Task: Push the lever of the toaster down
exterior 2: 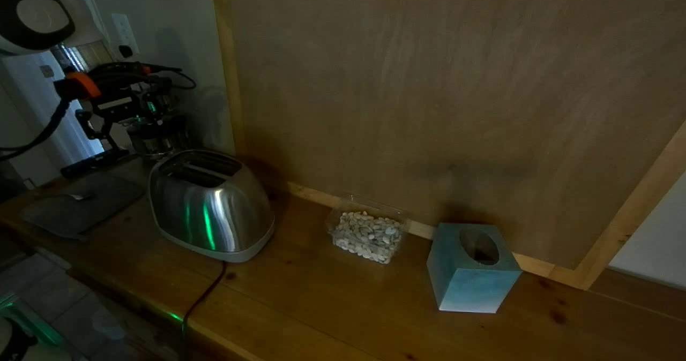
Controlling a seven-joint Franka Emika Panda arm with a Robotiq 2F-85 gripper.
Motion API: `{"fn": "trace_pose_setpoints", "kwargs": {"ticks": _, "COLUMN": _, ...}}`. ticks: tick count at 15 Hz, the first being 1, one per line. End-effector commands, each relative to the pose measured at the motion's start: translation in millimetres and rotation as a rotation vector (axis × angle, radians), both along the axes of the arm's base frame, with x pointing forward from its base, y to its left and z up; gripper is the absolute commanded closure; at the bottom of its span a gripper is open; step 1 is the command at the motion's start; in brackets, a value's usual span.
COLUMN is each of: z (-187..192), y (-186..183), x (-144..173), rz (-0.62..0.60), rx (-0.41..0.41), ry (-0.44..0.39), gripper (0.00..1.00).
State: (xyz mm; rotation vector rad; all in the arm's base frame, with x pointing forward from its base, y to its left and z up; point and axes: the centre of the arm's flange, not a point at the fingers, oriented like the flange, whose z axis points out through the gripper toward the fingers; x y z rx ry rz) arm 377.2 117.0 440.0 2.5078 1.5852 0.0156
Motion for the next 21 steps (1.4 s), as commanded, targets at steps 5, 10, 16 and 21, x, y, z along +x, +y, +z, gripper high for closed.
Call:
{"fn": "trace_pose_setpoints", "kwargs": {"ticks": 5, "z": 3.0, "y": 1.4, "x": -0.3, "rz": 0.029, "rx": -0.017, "ry": -0.007, "gripper": 0.0}}
{"fn": "trace_pose_setpoints", "kwargs": {"ticks": 10, "z": 10.1, "y": 5.5, "x": -4.1, "rz": 0.14, "rx": -0.032, "ry": -0.009, "gripper": 0.0}}
{"fn": "trace_pose_setpoints", "kwargs": {"ticks": 16, "z": 15.5, "y": 3.9, "x": -4.3, "rz": 0.243, "rx": -0.047, "ry": 0.002, "gripper": 0.0}}
{"fn": "trace_pose_setpoints", "kwargs": {"ticks": 21, "z": 20.0, "y": -0.8, "x": -1.8, "rz": 0.315, "rx": -0.092, "ry": 0.011, "gripper": 0.02}}
